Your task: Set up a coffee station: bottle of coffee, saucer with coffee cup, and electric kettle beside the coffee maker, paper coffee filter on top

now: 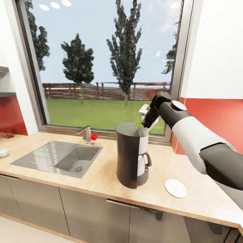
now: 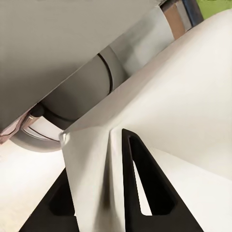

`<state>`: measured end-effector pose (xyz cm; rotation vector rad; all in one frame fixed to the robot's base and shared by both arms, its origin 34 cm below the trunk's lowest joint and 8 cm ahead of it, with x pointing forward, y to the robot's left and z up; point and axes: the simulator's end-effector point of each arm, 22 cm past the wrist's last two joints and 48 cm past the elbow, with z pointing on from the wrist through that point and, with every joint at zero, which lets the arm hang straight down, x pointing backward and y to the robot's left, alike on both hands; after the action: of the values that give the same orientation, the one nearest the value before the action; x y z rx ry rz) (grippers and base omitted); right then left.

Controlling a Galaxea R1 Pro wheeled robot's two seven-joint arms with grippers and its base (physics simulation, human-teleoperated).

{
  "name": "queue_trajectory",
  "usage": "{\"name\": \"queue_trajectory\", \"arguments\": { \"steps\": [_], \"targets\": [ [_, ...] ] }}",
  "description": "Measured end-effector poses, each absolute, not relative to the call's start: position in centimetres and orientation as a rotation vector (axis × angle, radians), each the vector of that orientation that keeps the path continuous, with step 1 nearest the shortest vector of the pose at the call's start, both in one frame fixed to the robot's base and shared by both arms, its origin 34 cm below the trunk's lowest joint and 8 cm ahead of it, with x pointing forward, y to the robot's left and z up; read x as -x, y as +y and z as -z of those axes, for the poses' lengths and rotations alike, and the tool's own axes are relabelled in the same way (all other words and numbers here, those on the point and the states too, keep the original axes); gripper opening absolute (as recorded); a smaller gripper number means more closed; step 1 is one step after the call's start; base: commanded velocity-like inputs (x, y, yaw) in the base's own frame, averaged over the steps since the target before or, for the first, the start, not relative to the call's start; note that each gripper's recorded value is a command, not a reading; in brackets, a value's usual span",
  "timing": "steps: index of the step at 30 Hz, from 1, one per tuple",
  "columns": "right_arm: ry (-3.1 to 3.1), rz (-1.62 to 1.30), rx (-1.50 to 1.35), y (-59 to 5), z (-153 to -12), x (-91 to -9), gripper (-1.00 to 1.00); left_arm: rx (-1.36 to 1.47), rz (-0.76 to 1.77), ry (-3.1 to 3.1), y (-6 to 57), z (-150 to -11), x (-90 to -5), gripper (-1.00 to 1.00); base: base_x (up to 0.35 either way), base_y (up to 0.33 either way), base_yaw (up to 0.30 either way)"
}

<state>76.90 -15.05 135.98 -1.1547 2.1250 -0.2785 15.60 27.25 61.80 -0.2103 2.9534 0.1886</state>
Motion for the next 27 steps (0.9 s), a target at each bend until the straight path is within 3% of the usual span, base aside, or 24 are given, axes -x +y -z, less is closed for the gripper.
{"name": "queue_trajectory", "arguments": {
  "steps": [15, 16, 27],
  "targets": [
    [2.115, 0.265, 1.171, -13.9, -135.9, -76.7, -1.00, 0.210, -0.189, 2.953, 27.3, -61.8, -15.6, 1.00, 0.000, 0.000, 0.000],
    [2.115, 0.265, 1.172, -13.9, -136.0, -76.7, 1.00, 0.210, -0.189, 2.953, 27.3, -61.8, -15.6, 1.00, 0.000, 0.000, 0.000],
    [2.117, 0.267, 1.165, -14.1, -136.0, -76.7, 1.00, 0.210, -0.189, 2.953, 27.3, -61.8, -15.6, 1.00, 0.000, 0.000, 0.000]
  ]
}}
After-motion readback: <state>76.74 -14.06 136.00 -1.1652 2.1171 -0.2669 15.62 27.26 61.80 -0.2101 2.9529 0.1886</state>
